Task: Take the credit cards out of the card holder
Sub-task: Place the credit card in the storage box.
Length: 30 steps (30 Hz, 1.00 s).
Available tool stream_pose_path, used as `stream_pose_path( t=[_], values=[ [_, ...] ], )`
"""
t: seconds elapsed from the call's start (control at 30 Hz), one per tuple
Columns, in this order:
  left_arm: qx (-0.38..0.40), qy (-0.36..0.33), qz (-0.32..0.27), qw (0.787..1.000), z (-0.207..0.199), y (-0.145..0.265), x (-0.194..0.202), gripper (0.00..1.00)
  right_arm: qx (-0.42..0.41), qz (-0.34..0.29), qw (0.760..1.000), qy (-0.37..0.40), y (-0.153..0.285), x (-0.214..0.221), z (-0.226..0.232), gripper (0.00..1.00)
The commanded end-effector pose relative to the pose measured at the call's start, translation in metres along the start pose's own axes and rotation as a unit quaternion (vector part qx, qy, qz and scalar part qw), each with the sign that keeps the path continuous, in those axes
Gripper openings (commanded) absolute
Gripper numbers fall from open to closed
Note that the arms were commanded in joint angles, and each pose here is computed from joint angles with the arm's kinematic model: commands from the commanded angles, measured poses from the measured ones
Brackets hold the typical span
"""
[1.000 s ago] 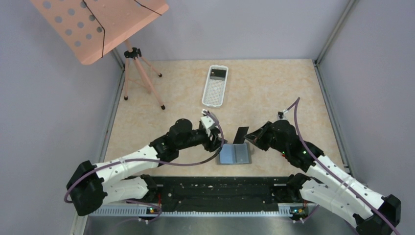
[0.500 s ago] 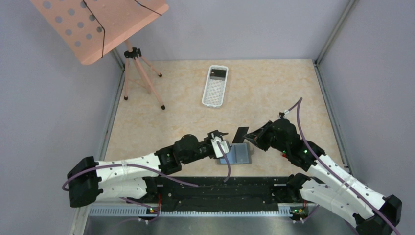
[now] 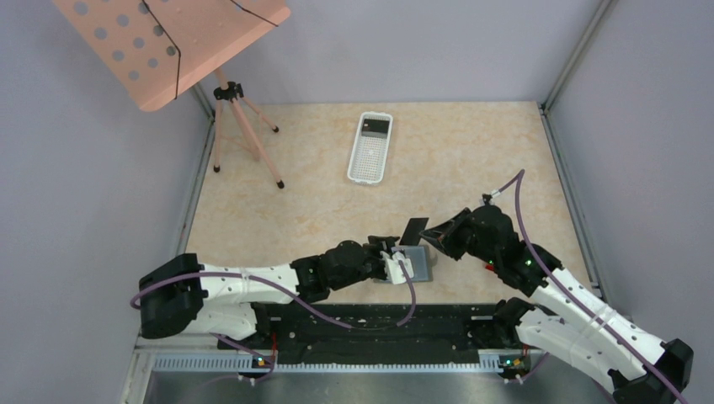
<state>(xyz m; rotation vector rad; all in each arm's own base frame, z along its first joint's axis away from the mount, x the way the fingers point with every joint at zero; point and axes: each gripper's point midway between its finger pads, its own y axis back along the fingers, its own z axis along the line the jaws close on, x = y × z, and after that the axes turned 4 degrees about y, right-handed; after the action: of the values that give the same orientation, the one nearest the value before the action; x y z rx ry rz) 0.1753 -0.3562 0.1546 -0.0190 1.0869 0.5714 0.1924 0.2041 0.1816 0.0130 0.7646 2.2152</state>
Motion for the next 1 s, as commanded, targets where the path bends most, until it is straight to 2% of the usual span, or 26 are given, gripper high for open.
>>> stream_pose_path(
  t=[0.0,0.23,0.47,0.57,0.7,0.8,0.97],
  values=[
    [-0.078,0.014,-0.059,0.995,0.034,-0.003,-0.039,0.53,-0.017,0.001,1.0,-0.008,0.001,-0.001,0.005,0.0],
    [-0.101,0.026,-0.073,0.992,0.042,0.002,-0.043,0.39,-0.013,0.003,1.0,-0.007,-0.004,0.0,0.003,0.0],
    [-0.081,0.043,-0.056,0.994,0.031,0.003,-0.031,0.17,-0.019,0.021,1.0,-0.012,-0.009,0.006,0.007,0.0],
    [-0.089,0.052,-0.057,0.993,0.032,0.004,-0.029,0.01,-0.025,0.029,0.999,-0.016,-0.012,0.009,0.009,0.0],
    [-0.128,0.081,-0.065,0.986,0.042,0.007,-0.028,0.0,-0.023,0.026,0.999,-0.017,-0.013,0.009,0.007,0.0],
    [-0.162,0.143,-0.066,0.974,0.052,0.012,-0.028,0.0,-0.028,0.007,1.0,-0.004,-0.011,0.002,0.007,0.0],
    [-0.169,0.233,-0.065,0.956,0.053,0.017,-0.028,0.0,-0.055,-0.04,0.997,0.036,0.002,-0.013,0.012,0.4]
  ],
)
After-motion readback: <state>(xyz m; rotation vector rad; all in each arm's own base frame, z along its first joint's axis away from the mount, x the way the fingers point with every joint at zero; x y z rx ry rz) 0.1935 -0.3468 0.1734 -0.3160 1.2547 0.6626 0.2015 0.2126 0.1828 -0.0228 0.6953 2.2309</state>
